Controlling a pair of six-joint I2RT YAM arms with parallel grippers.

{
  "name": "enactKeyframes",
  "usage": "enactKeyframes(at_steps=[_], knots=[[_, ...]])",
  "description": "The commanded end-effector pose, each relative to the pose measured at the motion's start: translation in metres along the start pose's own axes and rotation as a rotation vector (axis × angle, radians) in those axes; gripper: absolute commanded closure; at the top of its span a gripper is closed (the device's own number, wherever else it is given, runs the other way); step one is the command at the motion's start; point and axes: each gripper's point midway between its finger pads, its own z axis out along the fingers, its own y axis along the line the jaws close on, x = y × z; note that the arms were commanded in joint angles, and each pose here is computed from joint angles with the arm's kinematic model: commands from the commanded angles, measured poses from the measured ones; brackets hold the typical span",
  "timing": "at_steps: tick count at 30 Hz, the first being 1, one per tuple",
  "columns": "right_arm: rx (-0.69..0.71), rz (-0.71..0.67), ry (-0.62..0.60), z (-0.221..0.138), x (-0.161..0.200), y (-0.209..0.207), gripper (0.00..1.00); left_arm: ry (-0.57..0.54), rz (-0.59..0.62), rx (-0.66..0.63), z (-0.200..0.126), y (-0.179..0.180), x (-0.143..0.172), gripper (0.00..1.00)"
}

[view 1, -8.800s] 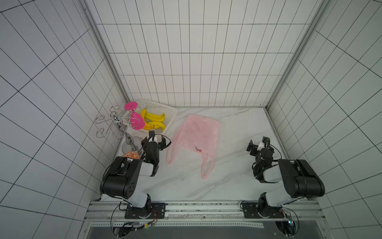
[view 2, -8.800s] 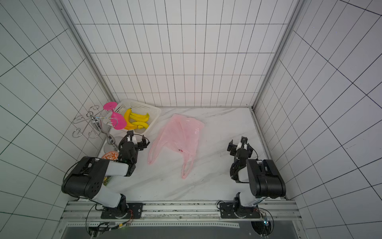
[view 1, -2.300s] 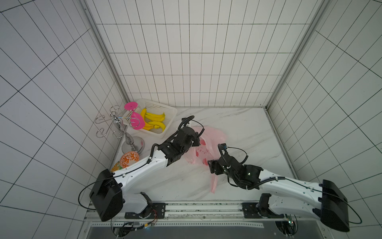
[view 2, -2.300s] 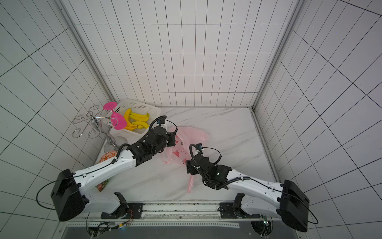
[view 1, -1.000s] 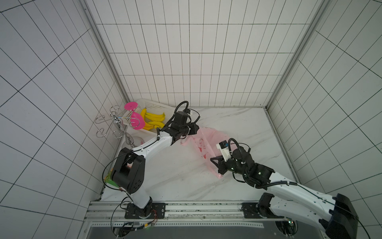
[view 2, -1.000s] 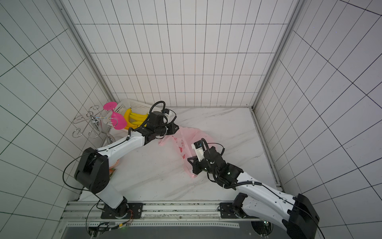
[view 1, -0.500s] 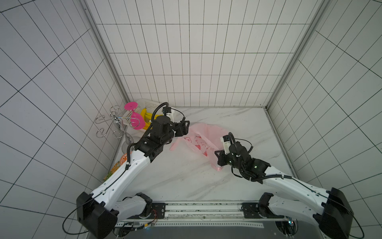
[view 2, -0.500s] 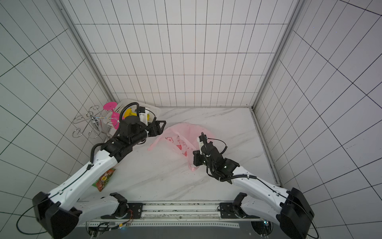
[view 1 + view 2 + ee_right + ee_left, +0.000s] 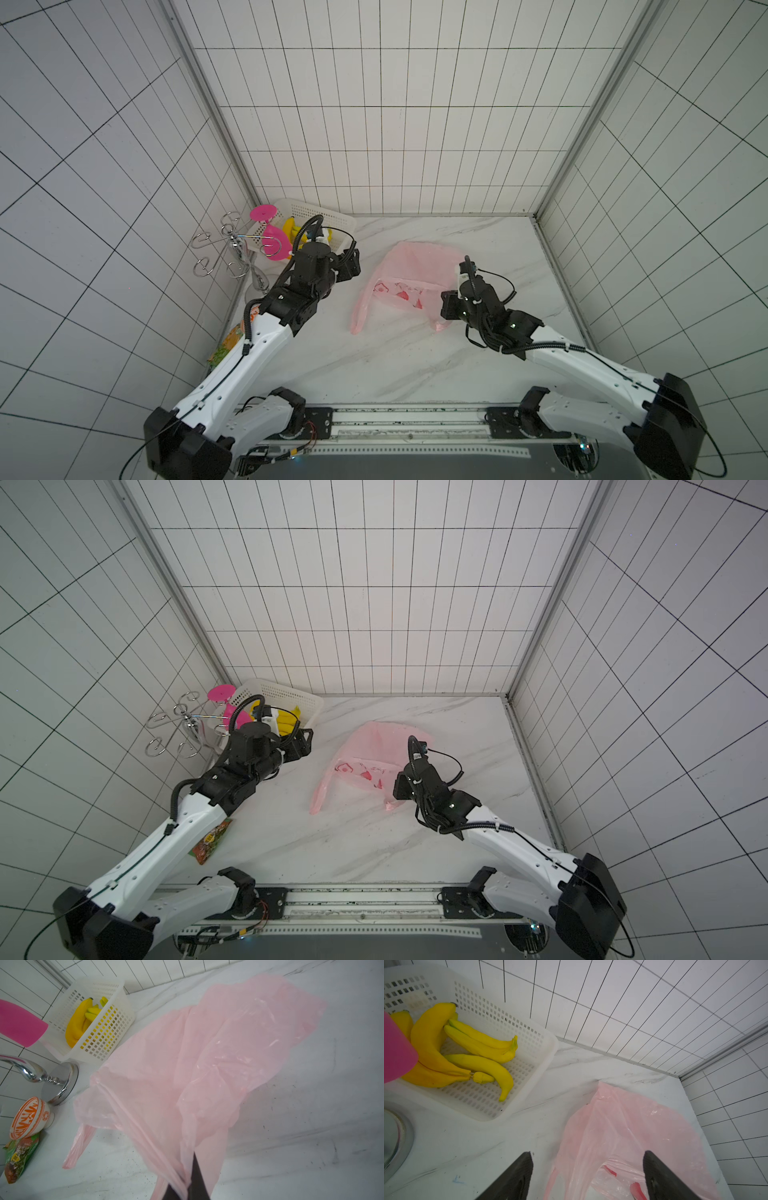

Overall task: Place the banana into a plastic bag & tie a knot
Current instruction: Open the plastic bag at the center of the board, then pick up the banana from the basket.

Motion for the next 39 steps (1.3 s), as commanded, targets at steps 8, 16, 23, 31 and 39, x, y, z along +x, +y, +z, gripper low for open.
enactKeyframes(at_steps=[8,16,23,31,39], knots=[[0.092,0.127,-0.254,-0.054,-0.065,-0.020,1.00,0.026,0.035,-0.268,0.069,0.039,-0.015,0.16],[0.080,0.115,-0.231,-0.056,-0.046,-0.030,1.00,0.029,-0.017,-0.480,0.140,0.079,-0.055,0.16],[0.076,0.109,-0.223,-0.057,-0.040,-0.037,1.00,0.137,0.050,-0.595,0.199,0.114,-0.054,0.30],[0.083,0.091,-0.207,-0.054,-0.036,-0.043,1.00,0.184,0.174,-0.615,0.228,0.130,-0.058,0.37],[0.083,0.091,-0.196,-0.052,-0.032,-0.046,1.00,0.244,0.254,-0.567,0.257,0.139,-0.063,0.39]])
